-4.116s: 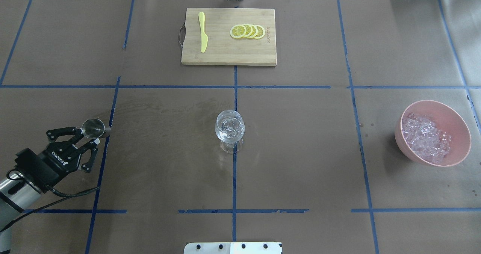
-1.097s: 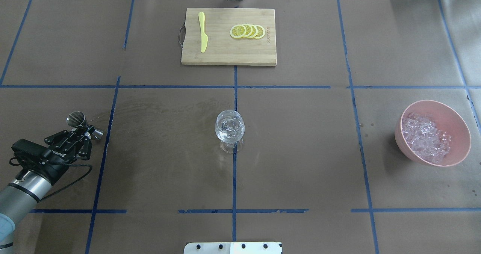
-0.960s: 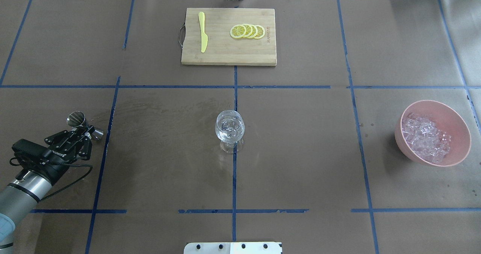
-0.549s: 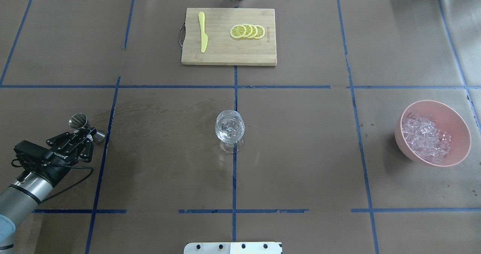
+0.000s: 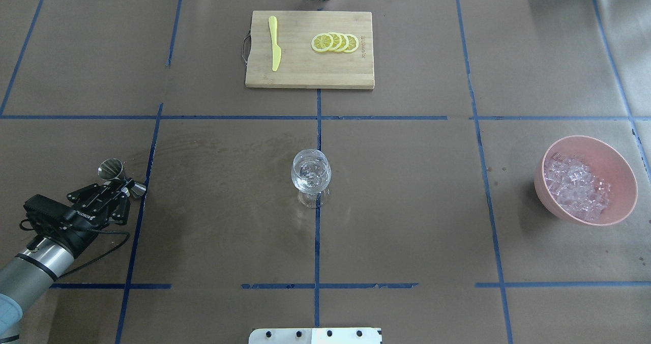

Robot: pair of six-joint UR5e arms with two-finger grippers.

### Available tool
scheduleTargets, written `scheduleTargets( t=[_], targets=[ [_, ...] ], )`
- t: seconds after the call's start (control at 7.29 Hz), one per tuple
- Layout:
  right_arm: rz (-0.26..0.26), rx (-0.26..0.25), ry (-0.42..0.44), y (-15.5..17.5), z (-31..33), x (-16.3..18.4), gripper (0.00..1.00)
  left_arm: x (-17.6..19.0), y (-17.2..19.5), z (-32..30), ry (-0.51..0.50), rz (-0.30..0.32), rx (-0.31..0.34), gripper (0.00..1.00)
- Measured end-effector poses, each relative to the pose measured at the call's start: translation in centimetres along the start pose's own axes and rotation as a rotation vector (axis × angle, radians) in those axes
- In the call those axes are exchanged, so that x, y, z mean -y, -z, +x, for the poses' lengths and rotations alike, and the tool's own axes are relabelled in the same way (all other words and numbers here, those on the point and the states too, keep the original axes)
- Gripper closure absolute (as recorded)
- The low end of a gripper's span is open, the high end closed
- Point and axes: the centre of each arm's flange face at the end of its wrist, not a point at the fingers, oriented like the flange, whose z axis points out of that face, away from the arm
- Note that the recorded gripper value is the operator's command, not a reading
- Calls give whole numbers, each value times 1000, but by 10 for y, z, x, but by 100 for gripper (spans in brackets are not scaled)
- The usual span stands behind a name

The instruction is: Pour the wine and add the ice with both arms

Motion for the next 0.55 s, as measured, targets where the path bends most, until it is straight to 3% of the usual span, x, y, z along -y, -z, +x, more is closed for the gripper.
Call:
scheduleTargets(
  t=[0.55],
  targets=[
    [-1, 0, -1, 0, 0, 0, 0, -2, 0, 4, 2, -11, -13, 83]
  ],
)
